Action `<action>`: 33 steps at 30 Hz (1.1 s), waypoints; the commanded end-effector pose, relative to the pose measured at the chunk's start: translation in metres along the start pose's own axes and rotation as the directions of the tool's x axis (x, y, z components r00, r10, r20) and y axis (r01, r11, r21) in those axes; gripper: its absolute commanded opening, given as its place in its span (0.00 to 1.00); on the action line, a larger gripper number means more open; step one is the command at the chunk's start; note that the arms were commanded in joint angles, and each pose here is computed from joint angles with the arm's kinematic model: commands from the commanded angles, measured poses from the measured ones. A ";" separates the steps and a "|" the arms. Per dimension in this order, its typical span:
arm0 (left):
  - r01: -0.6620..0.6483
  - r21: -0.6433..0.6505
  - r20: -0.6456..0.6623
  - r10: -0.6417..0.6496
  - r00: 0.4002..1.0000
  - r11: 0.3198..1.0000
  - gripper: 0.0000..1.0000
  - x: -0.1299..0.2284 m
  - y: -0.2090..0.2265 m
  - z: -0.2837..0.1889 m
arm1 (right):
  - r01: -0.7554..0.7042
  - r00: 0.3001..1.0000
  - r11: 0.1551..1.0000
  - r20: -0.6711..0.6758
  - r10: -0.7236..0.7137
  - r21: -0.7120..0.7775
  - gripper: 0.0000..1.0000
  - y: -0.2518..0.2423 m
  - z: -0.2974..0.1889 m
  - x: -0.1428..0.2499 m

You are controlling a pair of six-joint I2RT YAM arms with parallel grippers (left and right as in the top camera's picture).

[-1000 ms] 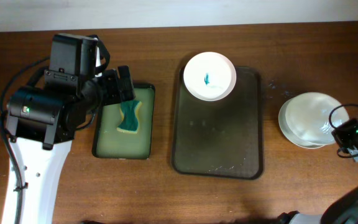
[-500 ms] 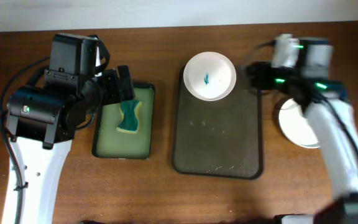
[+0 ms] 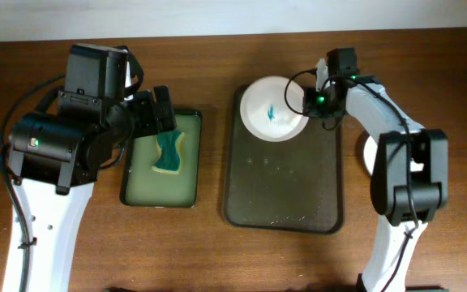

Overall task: Clean dirty plates on tray and stack at the side
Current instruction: 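Move the right gripper to the last plate and grip its rim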

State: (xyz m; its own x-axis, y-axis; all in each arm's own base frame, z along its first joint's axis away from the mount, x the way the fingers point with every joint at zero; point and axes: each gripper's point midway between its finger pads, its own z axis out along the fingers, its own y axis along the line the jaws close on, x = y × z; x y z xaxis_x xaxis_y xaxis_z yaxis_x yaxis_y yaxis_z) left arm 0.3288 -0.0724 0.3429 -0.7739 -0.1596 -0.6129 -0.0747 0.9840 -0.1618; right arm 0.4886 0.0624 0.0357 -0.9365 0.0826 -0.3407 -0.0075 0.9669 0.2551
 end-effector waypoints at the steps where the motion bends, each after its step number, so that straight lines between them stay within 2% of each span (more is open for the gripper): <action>1: 0.008 0.003 0.003 -0.008 1.000 1.000 0.99 -0.001 0.000 -0.001 | -0.016 0.998 1.000 0.066 0.015 0.009 0.04 0.015 -0.092 -0.006; 3: 0.008 0.003 0.004 -0.008 1.000 1.000 0.99 -0.001 0.000 -0.001 | -0.077 0.995 0.996 -0.067 0.079 0.040 0.04 0.020 -0.144 0.044; 5: 0.008 0.003 0.004 -0.008 1.000 1.000 0.99 -0.001 0.000 -0.001 | -0.094 0.973 0.991 -0.201 0.111 0.092 0.04 0.015 -0.157 0.084; 7: 0.008 0.003 0.004 -0.008 1.000 1.000 0.99 -0.001 0.000 -0.001 | -0.104 0.935 0.987 -0.326 0.138 0.119 0.04 0.013 -0.139 0.125; 11: 0.008 0.003 0.004 -0.008 1.000 1.000 0.99 -0.001 0.000 -0.001 | -0.295 0.891 0.939 -0.304 0.337 0.175 0.04 0.003 -0.068 0.171; 12: 0.008 0.003 0.004 -0.008 1.000 1.000 0.99 -0.001 0.000 -0.001 | -0.347 0.875 0.922 -0.297 0.383 0.170 0.04 0.004 -0.061 0.175; 14: 0.008 0.003 0.004 -0.008 1.000 1.000 0.99 -0.001 0.000 -0.001 | -0.382 0.867 0.922 -0.320 0.383 0.068 0.04 0.023 -0.058 0.172; 15: 0.008 0.003 0.004 -0.008 1.000 1.000 0.99 -0.001 0.000 -0.001 | -0.399 0.860 0.915 -0.325 0.395 0.057 0.28 0.026 -0.058 0.171; 17: 0.008 0.003 0.004 -0.008 1.000 1.000 1.00 -0.001 0.000 -0.001 | -0.394 0.861 0.917 -0.328 0.389 0.054 0.38 0.026 -0.061 0.172; 19: 0.008 0.003 0.004 -0.008 1.000 1.000 0.99 -0.001 0.000 -0.001 | -0.302 0.919 0.953 -0.255 0.300 0.032 0.39 0.024 -0.076 0.156; 21: 0.008 0.003 0.004 -0.008 1.000 1.000 0.99 -0.001 0.000 -0.001 | -0.086 0.987 0.996 -0.137 0.084 -0.012 0.40 0.030 -0.112 0.134; 23: 0.009 0.005 0.017 -0.009 1.000 1.000 0.99 -0.004 -0.001 -0.001 | 0.015 1.000 0.999 -0.022 -0.014 0.044 0.39 0.025 -0.150 0.124; 24: 0.010 0.007 0.023 -0.010 1.000 1.000 0.99 -0.006 -0.001 -0.001 | 0.026 0.999 0.997 0.028 -0.028 0.072 0.43 0.023 -0.167 0.122; 26: 0.012 0.012 0.050 -0.012 0.999 1.000 0.99 -0.012 -0.003 -0.001 | 0.036 0.995 0.997 0.095 -0.043 0.072 0.63 0.026 -0.188 0.119; 27: 0.012 -0.015 0.052 -0.012 0.999 1.000 1.00 -0.014 0.001 0.003 | 0.037 0.994 0.997 0.101 -0.044 0.071 0.64 0.026 -0.190 0.119; 28: 0.009 -0.041 0.027 -0.008 1.000 0.999 0.99 -0.010 0.004 0.014 | 0.036 0.994 0.997 0.099 -0.043 0.071 0.65 0.026 -0.189 0.119; 30: -0.014 -0.101 -0.115 0.003 0.993 0.995 0.99 0.020 0.013 0.058 | 0.030 0.996 0.997 0.080 -0.036 0.073 0.64 0.025 -0.184 0.120; 33: -0.096 -0.167 -0.341 0.034 0.939 0.981 0.96 0.072 0.026 0.131 | 0.026 0.998 0.997 0.053 -0.030 0.077 0.64 0.023 -0.177 0.122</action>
State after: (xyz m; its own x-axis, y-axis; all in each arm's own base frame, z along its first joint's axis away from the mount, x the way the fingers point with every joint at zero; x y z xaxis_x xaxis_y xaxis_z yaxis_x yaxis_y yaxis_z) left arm 0.3492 -0.0711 0.2698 -0.8607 -0.1346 -0.4910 -0.1145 0.9909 -0.0709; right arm 0.3099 0.0529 0.1624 -0.9119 0.0841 -0.4018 0.0041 0.9806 0.1959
